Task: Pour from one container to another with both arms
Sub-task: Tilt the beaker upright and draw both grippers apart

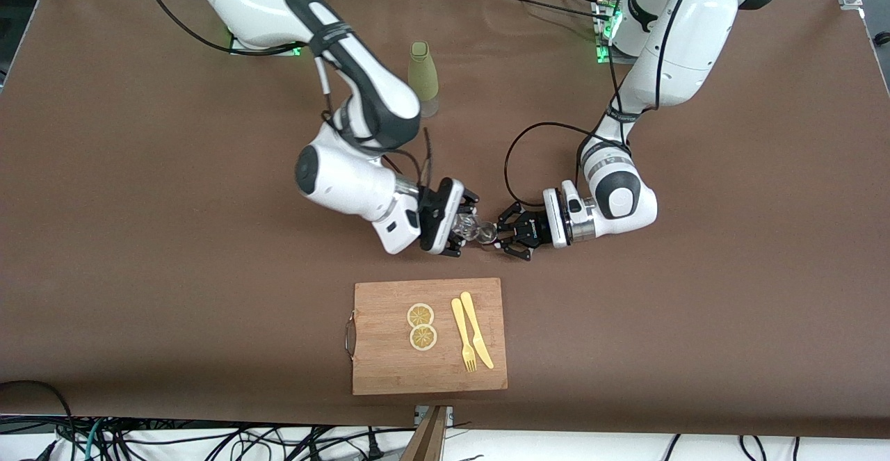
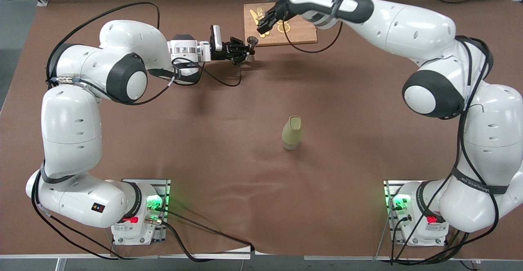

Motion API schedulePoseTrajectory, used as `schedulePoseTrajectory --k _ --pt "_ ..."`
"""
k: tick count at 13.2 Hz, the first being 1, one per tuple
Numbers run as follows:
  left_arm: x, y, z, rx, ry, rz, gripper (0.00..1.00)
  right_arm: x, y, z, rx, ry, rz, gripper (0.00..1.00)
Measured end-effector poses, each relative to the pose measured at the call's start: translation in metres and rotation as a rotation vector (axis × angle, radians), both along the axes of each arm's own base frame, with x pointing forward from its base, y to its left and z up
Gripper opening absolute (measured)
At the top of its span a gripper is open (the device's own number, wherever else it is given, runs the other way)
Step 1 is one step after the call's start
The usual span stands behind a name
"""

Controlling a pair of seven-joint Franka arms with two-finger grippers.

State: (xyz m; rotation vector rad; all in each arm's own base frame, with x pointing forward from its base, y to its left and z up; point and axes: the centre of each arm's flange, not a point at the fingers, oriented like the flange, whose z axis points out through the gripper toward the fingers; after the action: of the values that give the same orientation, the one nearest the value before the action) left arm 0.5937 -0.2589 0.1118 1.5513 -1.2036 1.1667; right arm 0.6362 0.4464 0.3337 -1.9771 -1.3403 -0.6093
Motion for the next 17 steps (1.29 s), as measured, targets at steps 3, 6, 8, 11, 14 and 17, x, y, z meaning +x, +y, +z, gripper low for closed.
schedulePoseTrajectory --k 3,6,8,11,14,17 --pt "0.005 0.010 0.001 -0.004 -0.003 0.013 0.21 0.026 -0.064 0.008 0.065 0.027 0.124 0.13" --pt "0.014 0.038 0.007 -0.035 -0.025 -0.015 0.21 0.046 -0.129 0.004 0.128 0.035 0.209 0.13" --pt "0.023 0.080 0.012 -0.057 -0.046 -0.041 0.21 0.054 -0.168 0.000 0.175 0.020 0.265 0.13" --pt "0.025 0.162 0.013 -0.067 -0.061 -0.111 0.21 0.060 -0.227 -0.017 0.219 -0.016 0.327 0.13" --pt "0.014 0.239 0.010 -0.071 -0.109 -0.142 0.21 0.061 -0.289 -0.046 0.265 -0.070 0.370 0.13" --pt "-0.011 0.300 -0.003 -0.101 -0.147 -0.154 0.21 0.058 -0.354 -0.091 0.323 -0.123 0.395 0.13"
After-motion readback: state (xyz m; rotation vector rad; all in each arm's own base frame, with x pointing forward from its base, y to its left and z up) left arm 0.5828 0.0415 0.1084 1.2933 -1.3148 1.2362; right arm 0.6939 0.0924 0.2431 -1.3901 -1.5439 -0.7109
